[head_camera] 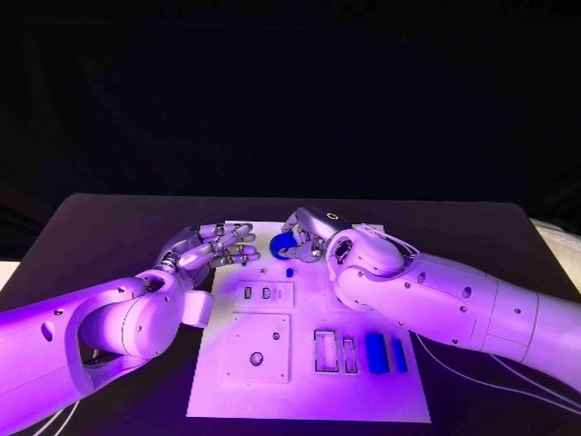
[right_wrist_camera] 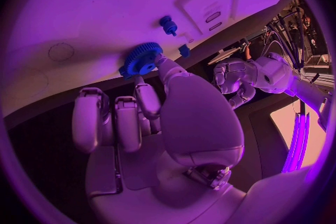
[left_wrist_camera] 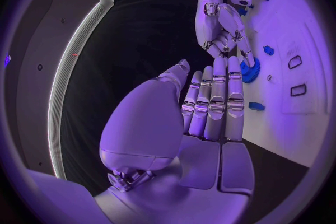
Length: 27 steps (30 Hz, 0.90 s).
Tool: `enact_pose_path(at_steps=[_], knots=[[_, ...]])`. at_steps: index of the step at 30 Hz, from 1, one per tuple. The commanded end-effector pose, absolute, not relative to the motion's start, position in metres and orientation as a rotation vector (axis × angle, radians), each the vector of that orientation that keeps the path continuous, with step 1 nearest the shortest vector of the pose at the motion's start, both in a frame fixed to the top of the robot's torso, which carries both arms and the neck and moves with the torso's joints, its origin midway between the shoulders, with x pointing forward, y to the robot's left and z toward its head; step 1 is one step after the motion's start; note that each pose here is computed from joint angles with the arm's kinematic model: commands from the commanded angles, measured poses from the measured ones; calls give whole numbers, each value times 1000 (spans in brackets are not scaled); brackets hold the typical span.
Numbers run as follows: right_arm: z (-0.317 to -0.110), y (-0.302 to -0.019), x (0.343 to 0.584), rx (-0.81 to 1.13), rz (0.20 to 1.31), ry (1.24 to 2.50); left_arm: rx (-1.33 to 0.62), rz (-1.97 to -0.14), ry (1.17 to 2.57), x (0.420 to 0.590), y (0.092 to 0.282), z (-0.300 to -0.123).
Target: Assemble the parts on the task board
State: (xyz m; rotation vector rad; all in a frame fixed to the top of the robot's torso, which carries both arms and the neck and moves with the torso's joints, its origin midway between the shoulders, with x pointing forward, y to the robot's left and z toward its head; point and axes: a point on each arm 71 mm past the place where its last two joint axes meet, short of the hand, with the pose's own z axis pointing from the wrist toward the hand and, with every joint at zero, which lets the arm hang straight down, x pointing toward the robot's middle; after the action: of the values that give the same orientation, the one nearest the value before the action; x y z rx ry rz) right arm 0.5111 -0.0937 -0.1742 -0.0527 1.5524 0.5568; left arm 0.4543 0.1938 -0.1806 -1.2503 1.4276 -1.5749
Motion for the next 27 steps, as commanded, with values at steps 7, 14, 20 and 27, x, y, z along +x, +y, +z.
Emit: enact_pose_path(at_steps=[7, 14, 20, 27], knots=[[-177, -91, 510, -71, 588, 1583, -1243, -1603, 1428, 454, 192, -179], [-179, -93, 510, -51, 597, 1615, -1248, -1598, 1428, 454, 192, -179], [-181, -98, 511, -25, 589, 1629, -1249, -1597, 1428, 454, 192, -179], [-178, -105, 512, -5, 592, 1558, -1249, -1596, 1428, 454, 192, -179]])
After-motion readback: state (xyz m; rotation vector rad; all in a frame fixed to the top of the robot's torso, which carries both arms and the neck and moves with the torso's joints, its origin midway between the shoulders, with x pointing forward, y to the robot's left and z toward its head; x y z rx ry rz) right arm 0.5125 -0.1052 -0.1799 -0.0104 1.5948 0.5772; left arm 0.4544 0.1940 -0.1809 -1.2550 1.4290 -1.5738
